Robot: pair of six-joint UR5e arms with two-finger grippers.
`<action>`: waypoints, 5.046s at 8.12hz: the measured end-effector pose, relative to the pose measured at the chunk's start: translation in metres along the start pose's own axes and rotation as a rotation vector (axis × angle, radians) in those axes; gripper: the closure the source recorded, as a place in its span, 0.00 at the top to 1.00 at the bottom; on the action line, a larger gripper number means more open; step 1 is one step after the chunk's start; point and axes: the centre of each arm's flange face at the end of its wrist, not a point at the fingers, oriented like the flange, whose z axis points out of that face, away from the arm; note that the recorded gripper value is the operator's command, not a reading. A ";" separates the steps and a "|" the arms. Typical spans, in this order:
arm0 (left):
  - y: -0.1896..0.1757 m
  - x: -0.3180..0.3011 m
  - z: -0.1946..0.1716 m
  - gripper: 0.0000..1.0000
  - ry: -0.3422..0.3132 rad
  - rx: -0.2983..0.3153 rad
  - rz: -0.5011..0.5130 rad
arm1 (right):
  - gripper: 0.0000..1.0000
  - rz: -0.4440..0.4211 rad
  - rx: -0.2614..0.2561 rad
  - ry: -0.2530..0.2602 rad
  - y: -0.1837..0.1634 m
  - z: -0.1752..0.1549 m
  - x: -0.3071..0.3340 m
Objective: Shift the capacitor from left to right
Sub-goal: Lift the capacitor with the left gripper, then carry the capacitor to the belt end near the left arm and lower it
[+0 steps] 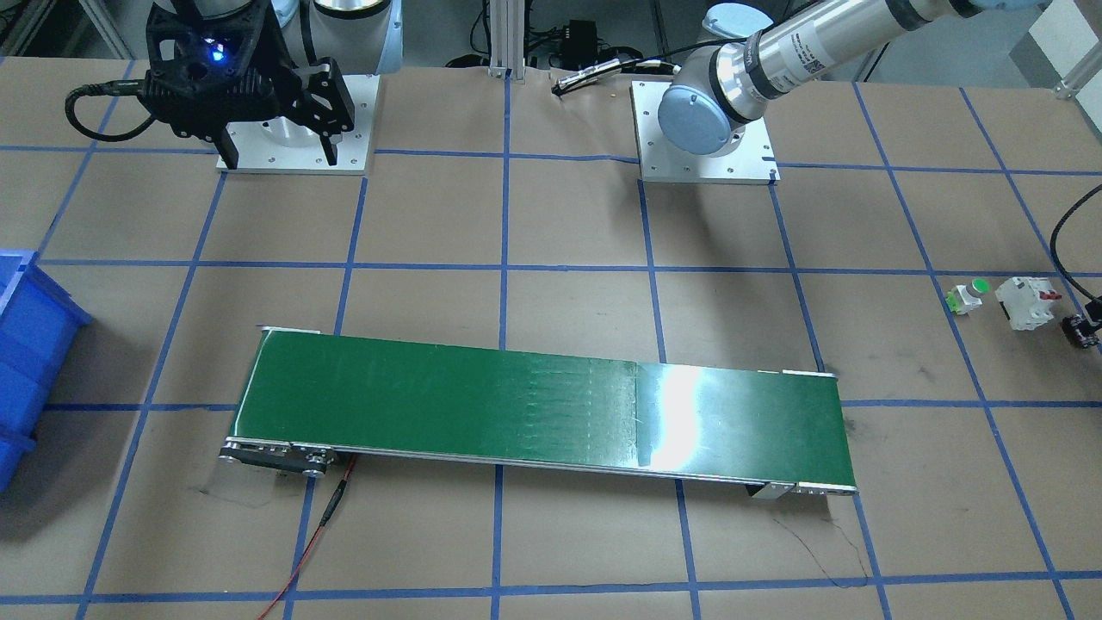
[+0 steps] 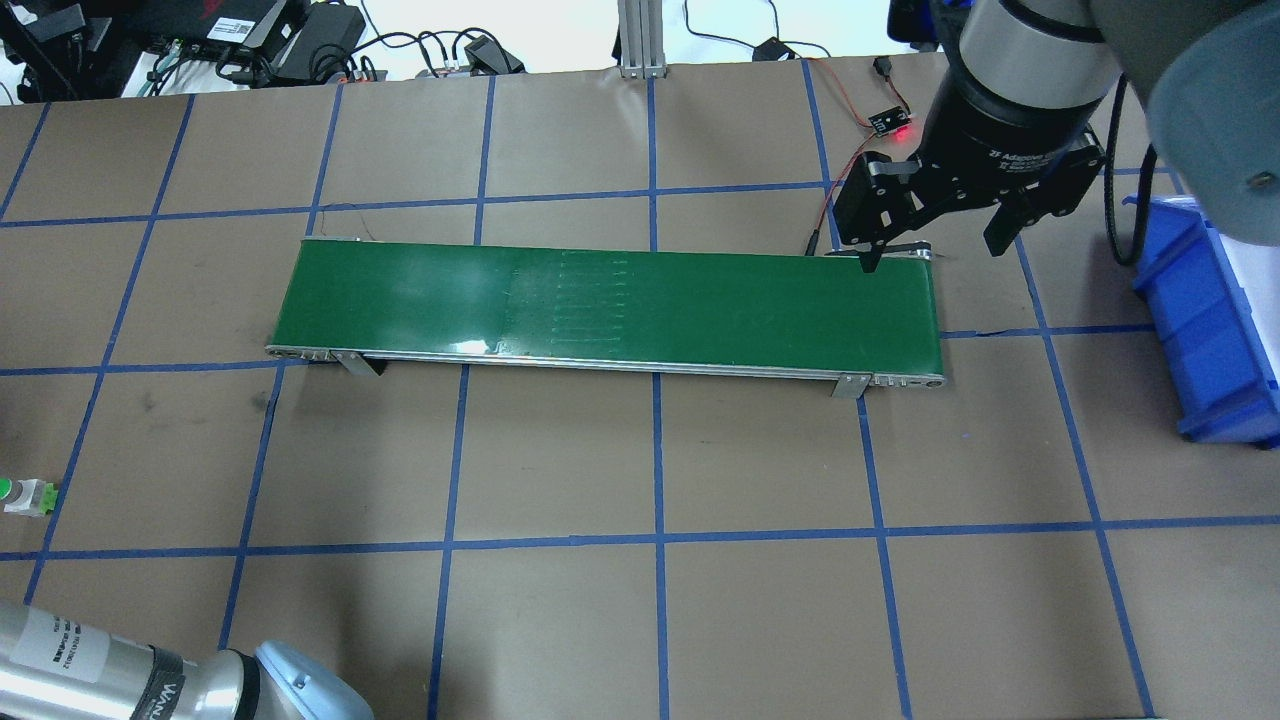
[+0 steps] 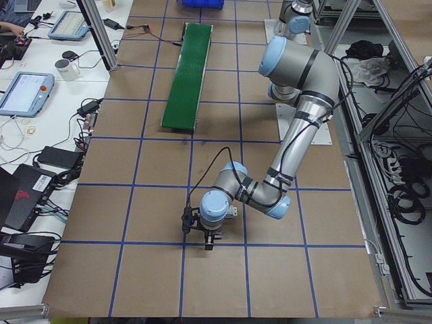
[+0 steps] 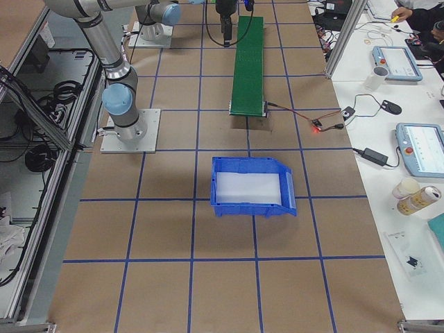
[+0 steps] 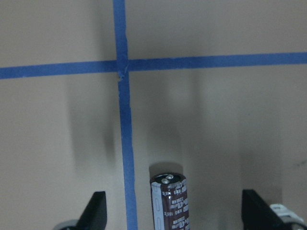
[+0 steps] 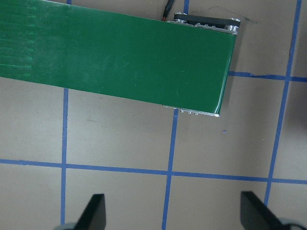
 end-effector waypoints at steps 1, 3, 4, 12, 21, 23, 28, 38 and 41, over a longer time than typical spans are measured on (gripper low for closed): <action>0.000 -0.001 0.001 1.00 0.000 0.000 0.001 | 1.00 0.000 -0.001 0.000 0.000 0.000 0.000; 0.000 -0.001 0.008 1.00 0.007 -0.004 0.002 | 1.00 0.000 -0.003 0.000 0.000 0.000 0.000; 0.001 -0.002 0.014 1.00 0.015 -0.007 0.000 | 1.00 0.000 -0.002 0.000 0.000 0.000 0.000; 0.011 -0.007 0.029 0.85 0.035 -0.018 -0.013 | 1.00 0.000 0.000 0.000 0.000 0.000 0.000; 0.018 -0.011 0.024 0.00 -0.005 -0.087 -0.009 | 1.00 0.000 0.003 -0.001 0.000 0.000 0.000; 0.022 -0.013 0.009 0.00 -0.038 -0.127 -0.005 | 1.00 0.000 0.003 -0.002 0.000 0.000 0.000; 0.003 0.041 -0.100 0.00 -0.003 -0.083 0.024 | 1.00 0.000 0.004 -0.001 0.000 0.000 0.000; -0.195 0.469 -0.151 0.00 0.009 -0.114 -0.021 | 1.00 0.000 0.003 0.000 -0.001 0.000 0.000; -0.196 0.502 -0.112 0.00 0.012 -0.106 0.010 | 1.00 0.000 0.003 0.000 -0.001 0.000 0.000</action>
